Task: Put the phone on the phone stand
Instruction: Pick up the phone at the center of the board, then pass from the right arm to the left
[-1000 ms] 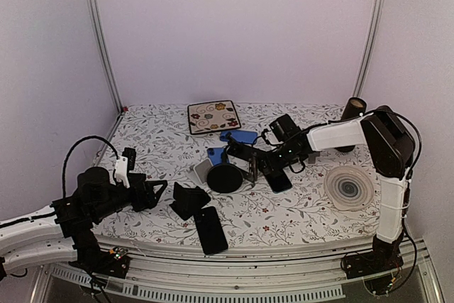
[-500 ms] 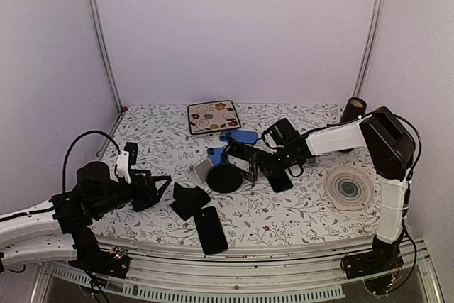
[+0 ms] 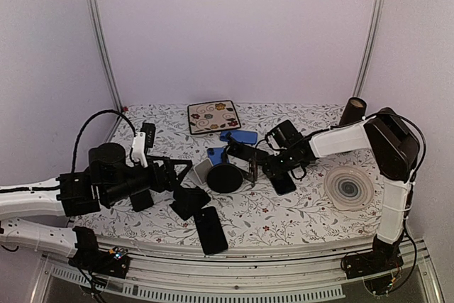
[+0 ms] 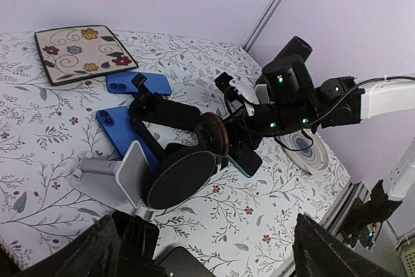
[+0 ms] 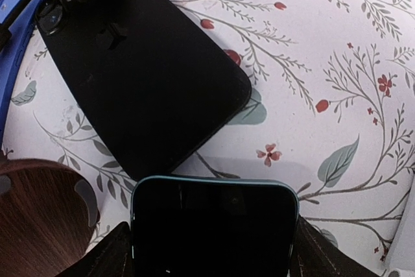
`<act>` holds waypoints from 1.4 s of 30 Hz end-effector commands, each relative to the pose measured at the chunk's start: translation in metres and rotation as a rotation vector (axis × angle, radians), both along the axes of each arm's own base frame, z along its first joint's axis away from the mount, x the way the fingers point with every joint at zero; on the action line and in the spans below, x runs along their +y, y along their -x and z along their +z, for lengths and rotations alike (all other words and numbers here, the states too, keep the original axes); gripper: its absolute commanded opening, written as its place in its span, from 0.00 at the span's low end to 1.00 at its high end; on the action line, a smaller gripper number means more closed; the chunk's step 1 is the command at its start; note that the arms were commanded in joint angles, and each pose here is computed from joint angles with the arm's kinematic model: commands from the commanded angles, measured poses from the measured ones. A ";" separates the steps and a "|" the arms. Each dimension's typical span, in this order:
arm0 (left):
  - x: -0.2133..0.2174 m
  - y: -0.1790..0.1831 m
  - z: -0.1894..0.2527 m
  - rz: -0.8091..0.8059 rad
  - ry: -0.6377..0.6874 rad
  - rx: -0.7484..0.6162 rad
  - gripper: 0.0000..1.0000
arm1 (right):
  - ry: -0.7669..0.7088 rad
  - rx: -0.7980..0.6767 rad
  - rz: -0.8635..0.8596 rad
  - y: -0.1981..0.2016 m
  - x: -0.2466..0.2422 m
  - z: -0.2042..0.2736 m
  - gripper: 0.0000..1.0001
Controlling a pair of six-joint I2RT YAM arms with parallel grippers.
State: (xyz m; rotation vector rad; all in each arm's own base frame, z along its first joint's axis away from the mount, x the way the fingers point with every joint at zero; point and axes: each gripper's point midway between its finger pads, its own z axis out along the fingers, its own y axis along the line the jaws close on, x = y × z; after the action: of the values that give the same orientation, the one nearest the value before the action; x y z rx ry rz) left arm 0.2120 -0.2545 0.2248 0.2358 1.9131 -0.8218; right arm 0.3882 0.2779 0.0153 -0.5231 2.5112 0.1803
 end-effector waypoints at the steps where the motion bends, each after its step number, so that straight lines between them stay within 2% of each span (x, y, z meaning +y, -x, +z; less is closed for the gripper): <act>1: -0.016 0.002 0.019 -0.007 0.056 0.012 0.93 | -0.015 0.060 -0.014 0.022 -0.007 0.007 0.52; 14: -0.065 0.007 0.019 -0.086 0.075 0.027 0.91 | -0.235 -0.008 -0.041 0.034 0.001 0.070 0.42; 30: -0.138 0.003 -0.011 -0.187 0.000 0.027 0.85 | -0.508 -0.086 -0.015 0.068 0.022 0.159 0.40; 35: -0.169 0.009 -0.018 -0.224 -0.017 0.036 0.83 | -0.545 -0.106 0.000 0.081 0.034 0.176 0.40; 42: -0.187 0.004 -0.044 -0.179 -0.024 0.112 0.75 | -0.579 -0.125 0.009 0.096 0.050 0.192 0.40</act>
State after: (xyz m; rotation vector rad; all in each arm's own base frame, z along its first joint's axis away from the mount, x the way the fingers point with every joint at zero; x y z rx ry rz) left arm 0.2066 -0.4308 0.1817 0.4410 2.0223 -0.9225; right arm 0.2923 0.3195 0.1743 -0.3473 2.2877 0.7597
